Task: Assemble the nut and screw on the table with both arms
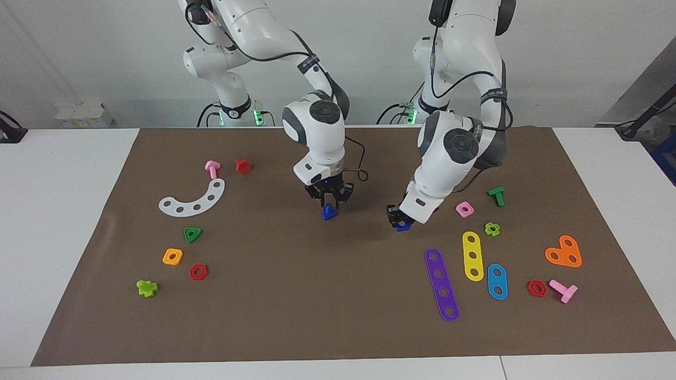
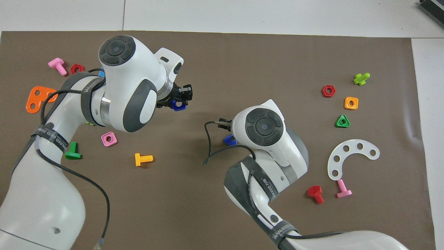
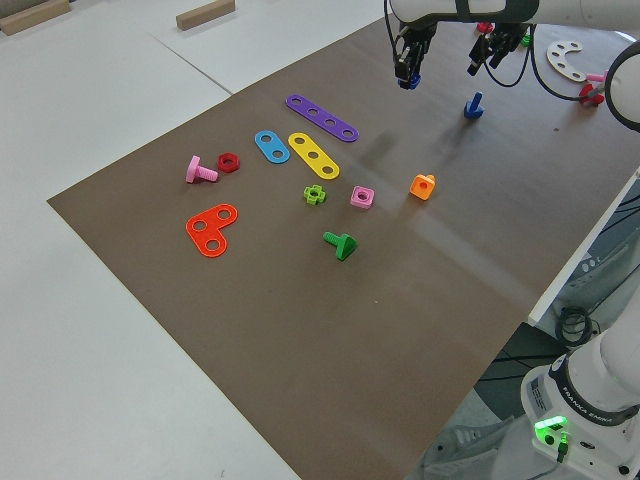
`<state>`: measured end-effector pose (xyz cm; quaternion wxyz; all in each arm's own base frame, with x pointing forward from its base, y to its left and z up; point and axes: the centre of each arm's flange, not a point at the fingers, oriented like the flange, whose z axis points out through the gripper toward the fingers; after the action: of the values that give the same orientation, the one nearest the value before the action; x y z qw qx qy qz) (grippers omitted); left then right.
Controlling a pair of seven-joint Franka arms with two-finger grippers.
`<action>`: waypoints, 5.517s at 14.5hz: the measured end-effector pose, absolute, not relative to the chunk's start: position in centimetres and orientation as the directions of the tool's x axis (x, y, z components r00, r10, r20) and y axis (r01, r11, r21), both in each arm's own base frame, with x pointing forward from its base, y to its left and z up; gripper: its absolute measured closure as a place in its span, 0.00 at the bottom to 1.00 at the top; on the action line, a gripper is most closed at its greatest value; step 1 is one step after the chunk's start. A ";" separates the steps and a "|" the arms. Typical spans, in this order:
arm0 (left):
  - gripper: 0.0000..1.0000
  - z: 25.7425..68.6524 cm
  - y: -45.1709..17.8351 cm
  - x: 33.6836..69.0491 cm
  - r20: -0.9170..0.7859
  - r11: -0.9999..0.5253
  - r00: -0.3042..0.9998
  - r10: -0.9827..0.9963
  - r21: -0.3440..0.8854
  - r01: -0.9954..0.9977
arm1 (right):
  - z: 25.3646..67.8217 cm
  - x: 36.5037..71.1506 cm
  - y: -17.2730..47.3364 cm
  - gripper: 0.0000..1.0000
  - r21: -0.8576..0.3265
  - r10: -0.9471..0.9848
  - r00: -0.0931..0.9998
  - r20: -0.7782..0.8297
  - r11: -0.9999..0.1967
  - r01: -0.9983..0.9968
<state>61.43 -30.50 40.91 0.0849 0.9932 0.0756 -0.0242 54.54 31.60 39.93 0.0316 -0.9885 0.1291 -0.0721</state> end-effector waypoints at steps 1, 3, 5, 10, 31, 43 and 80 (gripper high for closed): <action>0.54 41.2 -32.1 61.0 -0.058 -0.973 0.987 0.152 0.169 0.159 | 41.8 55.2 29.7 0.00 -0.088 -0.278 0.949 0.150 -0.960 -0.267; 0.54 41.3 -35.9 59.3 -0.057 -0.971 0.986 0.158 0.174 0.166 | 45.4 56.1 25.4 0.00 -0.090 -0.297 0.939 0.174 -0.954 -0.285; 0.54 41.2 -39.5 57.3 -0.058 -0.970 0.986 0.156 0.178 0.164 | 48.7 56.6 20.5 0.00 -0.074 -0.298 0.936 0.186 -0.954 -0.289; 0.54 40.4 -44.7 53.4 -0.074 -0.978 0.990 0.121 0.164 0.131 | 54.6 56.4 10.1 0.00 -0.041 -0.302 0.929 0.213 -0.953 -0.301; 0.54 35.2 -46.9 49.9 -0.090 -0.986 0.992 0.089 0.133 0.101 | 61.3 56.2 3.6 0.00 0.023 -0.099 0.995 0.033 -0.995 -0.100; 0.54 33.5 -45.6 50.3 -0.106 -0.987 0.988 0.109 0.105 0.120 | 60.4 56.0 3.6 0.00 0.018 -0.123 0.992 0.014 -0.992 -0.123; 0.00 60.0 -4.4 55.3 -0.036 -0.998 0.998 0.046 -0.043 0.044 | 60.5 55.9 3.6 0.00 0.018 -0.122 0.992 0.015 -0.992 -0.123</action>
<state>55.29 -4.36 60.00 -0.0213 0.9993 0.0225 -0.0185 55.92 3.60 60.47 -0.0093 -0.9981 0.0613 -0.0068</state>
